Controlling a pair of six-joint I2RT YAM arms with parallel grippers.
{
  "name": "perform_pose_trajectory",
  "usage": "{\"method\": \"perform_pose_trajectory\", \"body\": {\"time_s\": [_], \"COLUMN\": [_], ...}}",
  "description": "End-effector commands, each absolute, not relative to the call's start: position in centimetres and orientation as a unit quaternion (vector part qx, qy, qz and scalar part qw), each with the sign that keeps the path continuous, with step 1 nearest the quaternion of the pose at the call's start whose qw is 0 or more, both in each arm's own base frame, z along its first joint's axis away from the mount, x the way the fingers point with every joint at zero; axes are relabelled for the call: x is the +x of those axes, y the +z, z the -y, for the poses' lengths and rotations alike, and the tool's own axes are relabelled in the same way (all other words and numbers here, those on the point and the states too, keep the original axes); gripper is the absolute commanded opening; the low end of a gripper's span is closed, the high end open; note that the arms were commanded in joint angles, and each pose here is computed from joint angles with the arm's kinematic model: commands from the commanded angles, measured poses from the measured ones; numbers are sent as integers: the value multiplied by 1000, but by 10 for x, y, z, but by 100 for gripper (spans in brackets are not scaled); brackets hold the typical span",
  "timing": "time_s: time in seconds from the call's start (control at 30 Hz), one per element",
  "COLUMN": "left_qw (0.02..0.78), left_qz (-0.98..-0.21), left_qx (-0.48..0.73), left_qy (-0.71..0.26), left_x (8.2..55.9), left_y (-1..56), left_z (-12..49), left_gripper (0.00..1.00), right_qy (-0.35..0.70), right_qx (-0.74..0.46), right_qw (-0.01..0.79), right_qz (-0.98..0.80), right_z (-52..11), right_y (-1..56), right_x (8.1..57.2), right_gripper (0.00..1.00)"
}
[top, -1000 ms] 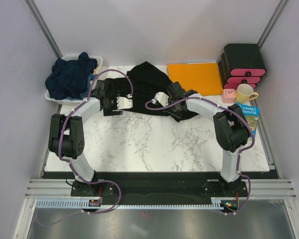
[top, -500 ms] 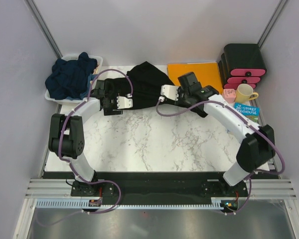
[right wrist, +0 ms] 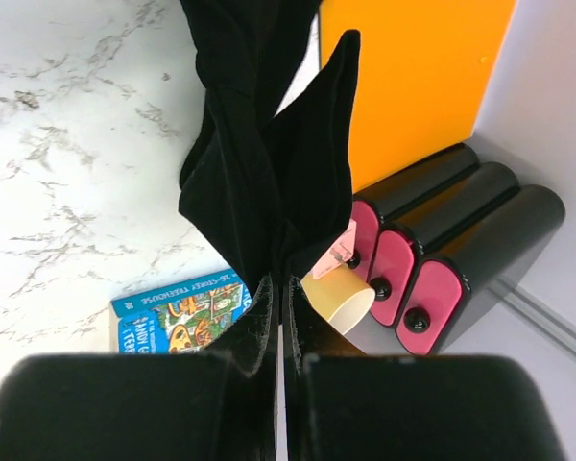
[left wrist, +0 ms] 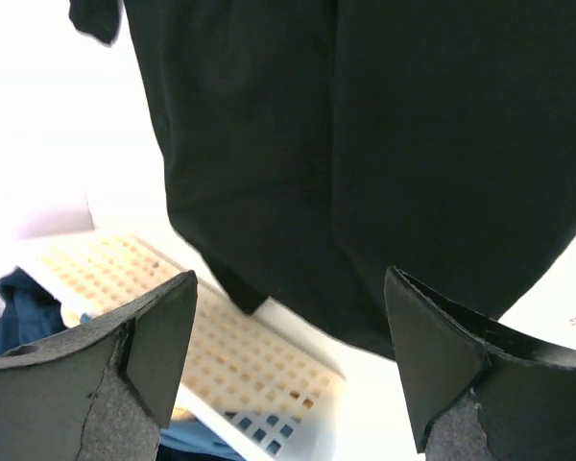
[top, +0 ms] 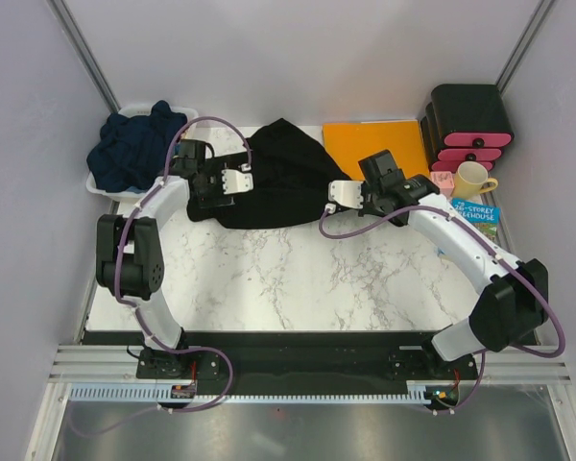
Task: Fold and stack the t-shirts
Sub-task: Flatten the tshirt out
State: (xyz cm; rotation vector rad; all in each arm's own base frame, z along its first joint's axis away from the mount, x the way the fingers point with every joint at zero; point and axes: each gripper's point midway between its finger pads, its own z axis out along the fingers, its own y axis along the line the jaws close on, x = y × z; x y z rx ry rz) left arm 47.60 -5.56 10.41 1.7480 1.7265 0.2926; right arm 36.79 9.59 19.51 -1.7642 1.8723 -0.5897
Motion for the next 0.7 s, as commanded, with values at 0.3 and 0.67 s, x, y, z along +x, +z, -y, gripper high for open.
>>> {"method": "perform_pose_trajectory", "body": {"time_s": [0.3,0.67], "left_qw": [309,343], "left_qz": [-608,-602], "left_qx": [731,716], "left_qy": [-25,85], "left_x": [381,424], "left_y": [70,39], "left_z": [95,79], "left_gripper": [87,87], "right_qy": [-231,-214], "right_qx": [-624,-616], "right_qw": [237,252], "right_qz": [-708,-715], "right_z": [-84,-96], "right_y": [195,197], "right_x": [379,393], "right_gripper": [0,0]}}
